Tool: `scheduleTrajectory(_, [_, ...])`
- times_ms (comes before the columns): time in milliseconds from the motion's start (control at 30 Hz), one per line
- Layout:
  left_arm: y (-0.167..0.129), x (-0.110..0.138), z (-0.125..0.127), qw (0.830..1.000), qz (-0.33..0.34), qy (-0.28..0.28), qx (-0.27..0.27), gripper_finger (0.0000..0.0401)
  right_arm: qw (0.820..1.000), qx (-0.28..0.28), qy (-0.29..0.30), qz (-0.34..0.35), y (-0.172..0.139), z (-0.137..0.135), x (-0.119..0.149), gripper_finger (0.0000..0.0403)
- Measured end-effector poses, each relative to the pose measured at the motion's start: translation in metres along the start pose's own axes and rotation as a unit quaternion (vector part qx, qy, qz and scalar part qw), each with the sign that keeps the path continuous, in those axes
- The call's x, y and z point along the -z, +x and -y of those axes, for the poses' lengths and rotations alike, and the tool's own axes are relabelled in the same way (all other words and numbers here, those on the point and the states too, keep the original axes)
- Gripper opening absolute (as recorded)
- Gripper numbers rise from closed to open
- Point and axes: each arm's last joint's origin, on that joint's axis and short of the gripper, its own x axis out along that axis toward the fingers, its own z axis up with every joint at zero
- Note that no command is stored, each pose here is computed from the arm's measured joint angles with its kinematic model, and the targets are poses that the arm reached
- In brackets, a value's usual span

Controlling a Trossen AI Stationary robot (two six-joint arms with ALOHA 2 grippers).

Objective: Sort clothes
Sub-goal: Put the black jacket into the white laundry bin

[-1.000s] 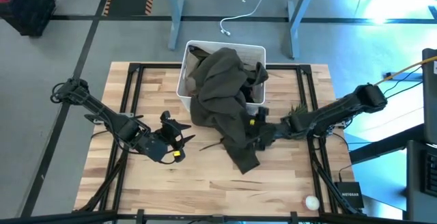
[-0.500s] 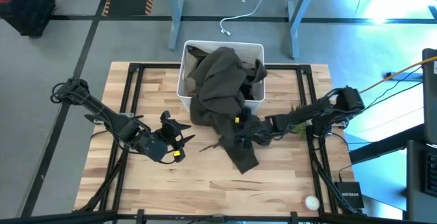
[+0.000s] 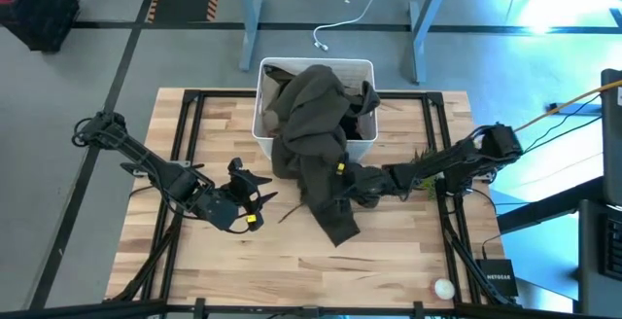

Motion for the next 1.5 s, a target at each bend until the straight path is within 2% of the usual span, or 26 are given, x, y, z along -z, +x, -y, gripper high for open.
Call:
scheduleTrajectory(167, [0.0, 0.0, 0.0, 1.0, 0.0, 0.0, 0.0, 0.0172, 0.996, 0.042, -0.01, 0.081, -0.022, 0.02, -0.053, 0.001])
scheduleTrajectory(367, [0.0, 0.0, 0.0, 1.0, 0.0, -0.002, 0.0, 0.0172, 0.981, 0.114, -0.084, 0.133, -0.045, 0.055, -0.124, 0.0008])
scheduleTrajectory(567, [0.0, 0.0, 0.0, 1.0, 0.0, 0.001, 0.0, 0.0172, 0.959, 0.191, -0.162, 0.132, -0.066, 0.115, -0.208, 0.0005])
scheduleTrajectory(667, [0.0, 0.0, 0.0, 1.0, 0.0, 0.001, 0.0, 0.0172, 0.95, 0.235, -0.162, 0.124, -0.081, 0.153, -0.239, 0.0004])
scheduleTrajectory(733, [0.0, 0.0, 0.0, 1.0, 0.0, 0.002, 0.0, 0.0172, 0.949, 0.253, -0.152, 0.111, -0.091, 0.174, -0.251, 0.0004])
scheduleTrajectory(833, [0.0, 0.0, 0.0, 1.0, 0.0, 0.002, 0.0, 0.0172, 0.953, 0.262, -0.134, 0.067, -0.095, 0.196, -0.249, 0.0004])
scheduleTrajectory(1000, [0.0, 0.0, 0.0, 1.0, -0.001, 0.003, 0.0, 0.0172, 0.963, 0.247, -0.092, -0.054, -0.08, 0.217, -0.209, 0.0005])
scheduleTrajectory(1133, [0.0, 0.0, 0.0, 1.0, 0.0, 0.002, 0.0, 0.0172, 0.963, 0.228, -0.001, -0.14, -0.056, 0.229, -0.161, 0.0021])
scheduleTrajectory(1200, [0.0, 0.0, 0.0, 1.0, 0.0, 0.002, 0.0, 0.0172, 0.961, 0.21, 0.061, -0.17, -0.042, 0.232, -0.137, 0.0038])
scheduleTrajectory(1267, [0.0, 0.0, 0.0, 1.0, 0.0, 0.002, 0.0, 0.0172, 0.956, 0.199, 0.084, -0.198, -0.035, 0.232, -0.122, 0.0065])
scheduleTrajectory(1367, [0.0, 0.0, 0.0, 1.0, 0.0, 0.002, 0.0, 0.0172, 0.95, 0.221, 0.074, -0.208, -0.039, 0.231, -0.126, 0.0114])
scheduleTrajectory(1500, [0.0, 0.0, 0.0, 1.0, -0.005, 0.002, 0.008, 0.0172, 0.947, 0.248, 0.044, -0.2, -0.07, 0.22, -0.167, 0.018])
